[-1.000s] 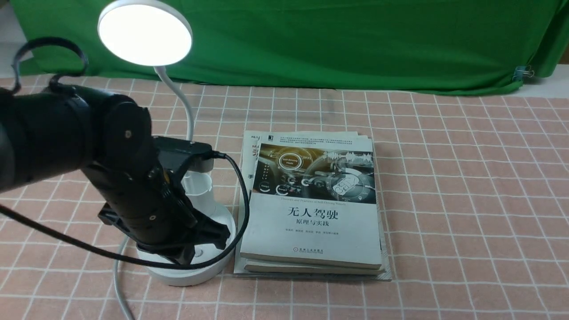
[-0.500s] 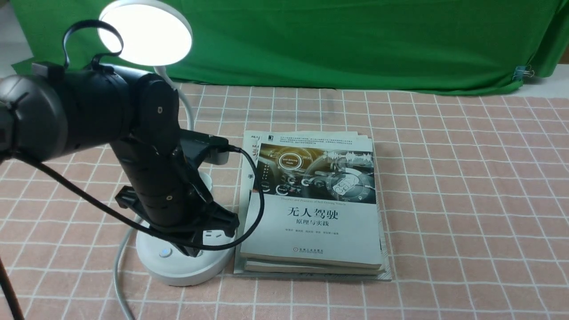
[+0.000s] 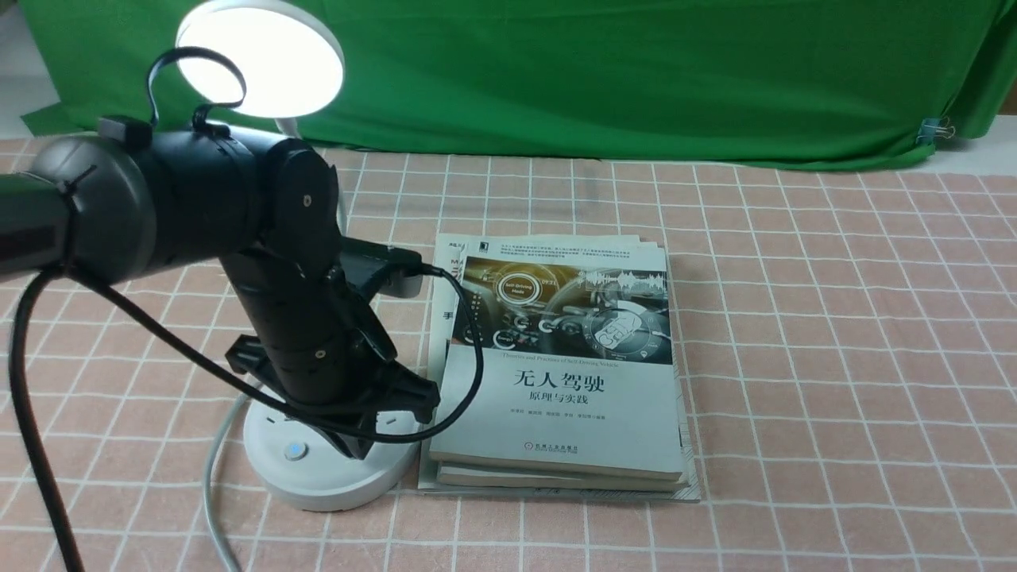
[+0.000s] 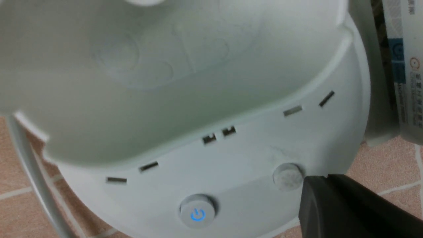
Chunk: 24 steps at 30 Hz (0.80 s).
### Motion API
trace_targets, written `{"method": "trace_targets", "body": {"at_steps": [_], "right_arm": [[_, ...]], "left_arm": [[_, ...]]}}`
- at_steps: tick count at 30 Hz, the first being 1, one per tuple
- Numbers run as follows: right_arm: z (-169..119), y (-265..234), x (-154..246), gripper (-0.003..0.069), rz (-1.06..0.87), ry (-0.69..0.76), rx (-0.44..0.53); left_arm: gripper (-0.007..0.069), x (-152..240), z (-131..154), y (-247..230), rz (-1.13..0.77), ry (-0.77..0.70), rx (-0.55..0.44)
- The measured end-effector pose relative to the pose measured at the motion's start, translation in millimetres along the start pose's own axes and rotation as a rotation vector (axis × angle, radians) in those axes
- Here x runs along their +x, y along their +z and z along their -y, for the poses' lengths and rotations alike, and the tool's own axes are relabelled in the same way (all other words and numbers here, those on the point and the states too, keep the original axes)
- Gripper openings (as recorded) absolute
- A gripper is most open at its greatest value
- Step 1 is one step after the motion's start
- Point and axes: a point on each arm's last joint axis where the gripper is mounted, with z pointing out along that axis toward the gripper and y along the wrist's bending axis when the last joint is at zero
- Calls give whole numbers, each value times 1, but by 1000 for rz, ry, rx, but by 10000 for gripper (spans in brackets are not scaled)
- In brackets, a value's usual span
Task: Turn off the table lamp on the pink coffee tablecloth by hand.
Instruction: 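Press the power button on the round power strip under the lamp with the left gripper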
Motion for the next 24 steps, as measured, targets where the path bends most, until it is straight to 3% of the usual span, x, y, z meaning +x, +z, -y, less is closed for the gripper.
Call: {"method": "trace_targets", "body": {"at_steps": [9,18,24], "right_arm": [[0,0,0,242,0,0,0],[0,0,0,242,0,0,0],[0,0,0,242,0,0,0]], "left_arm": [[-3,-3,-1,8,-18,-2,1],[-3,3,4,-33,98,6,-3],[-3,0,2,-17,56,2,-3]]}}
